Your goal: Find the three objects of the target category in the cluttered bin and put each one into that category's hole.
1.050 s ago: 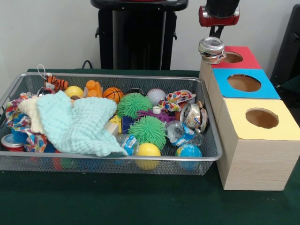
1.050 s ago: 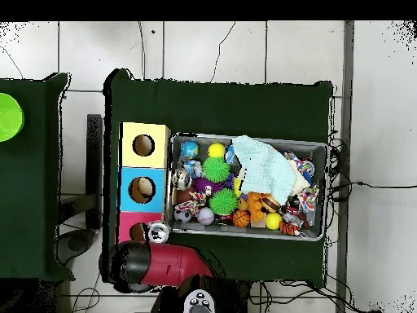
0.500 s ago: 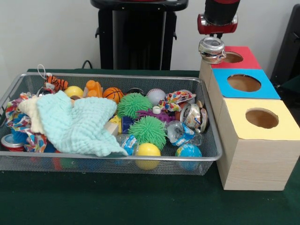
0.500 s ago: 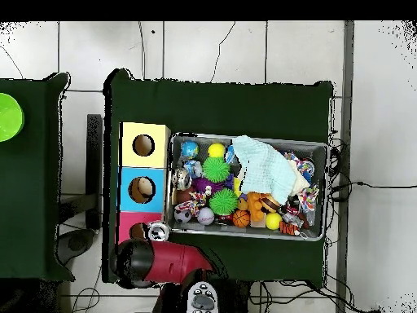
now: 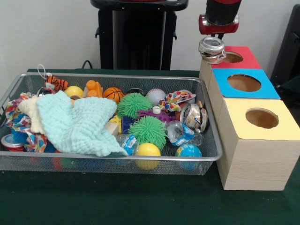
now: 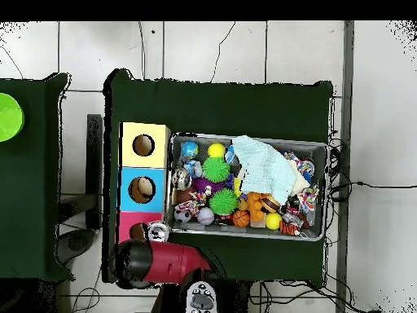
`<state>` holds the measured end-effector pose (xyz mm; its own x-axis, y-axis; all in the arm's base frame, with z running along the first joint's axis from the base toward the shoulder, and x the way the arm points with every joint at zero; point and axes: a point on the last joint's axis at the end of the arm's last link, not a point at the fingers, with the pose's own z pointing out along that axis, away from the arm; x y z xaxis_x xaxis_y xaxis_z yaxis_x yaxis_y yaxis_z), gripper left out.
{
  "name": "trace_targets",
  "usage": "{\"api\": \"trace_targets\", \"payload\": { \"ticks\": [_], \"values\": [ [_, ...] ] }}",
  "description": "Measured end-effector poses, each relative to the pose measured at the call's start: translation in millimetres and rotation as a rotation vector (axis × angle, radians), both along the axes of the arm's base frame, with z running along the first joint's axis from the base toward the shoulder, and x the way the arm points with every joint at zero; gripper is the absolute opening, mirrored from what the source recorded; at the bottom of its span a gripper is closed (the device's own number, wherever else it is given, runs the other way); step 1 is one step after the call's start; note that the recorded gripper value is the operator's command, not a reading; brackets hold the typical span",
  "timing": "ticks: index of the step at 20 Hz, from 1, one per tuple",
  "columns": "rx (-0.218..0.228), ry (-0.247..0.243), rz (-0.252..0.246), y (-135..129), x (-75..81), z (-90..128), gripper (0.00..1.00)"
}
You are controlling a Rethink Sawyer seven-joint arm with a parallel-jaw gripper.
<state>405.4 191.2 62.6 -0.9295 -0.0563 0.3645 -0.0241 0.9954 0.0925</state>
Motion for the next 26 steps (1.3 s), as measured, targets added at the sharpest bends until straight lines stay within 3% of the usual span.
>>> {"api": "trace_targets", "payload": {
  "ticks": [8,10,14,21,26],
  "values": [
    [0.007,-0.005,0.01,-0.8,13.4,23.1,0.0],
    [0.006,-0.006,0.017,-3.7,21.0,25.4,0.0],
    [-0.003,-0.051,0.033,-14.9,50.7,19.7,0.0],
    [0.013,0.005,0.111,-16.3,60.5,15.4,0.0],
    [0.009,-0.01,0.184,-12.3,59.3,16.3,0.0]
  ]
}}
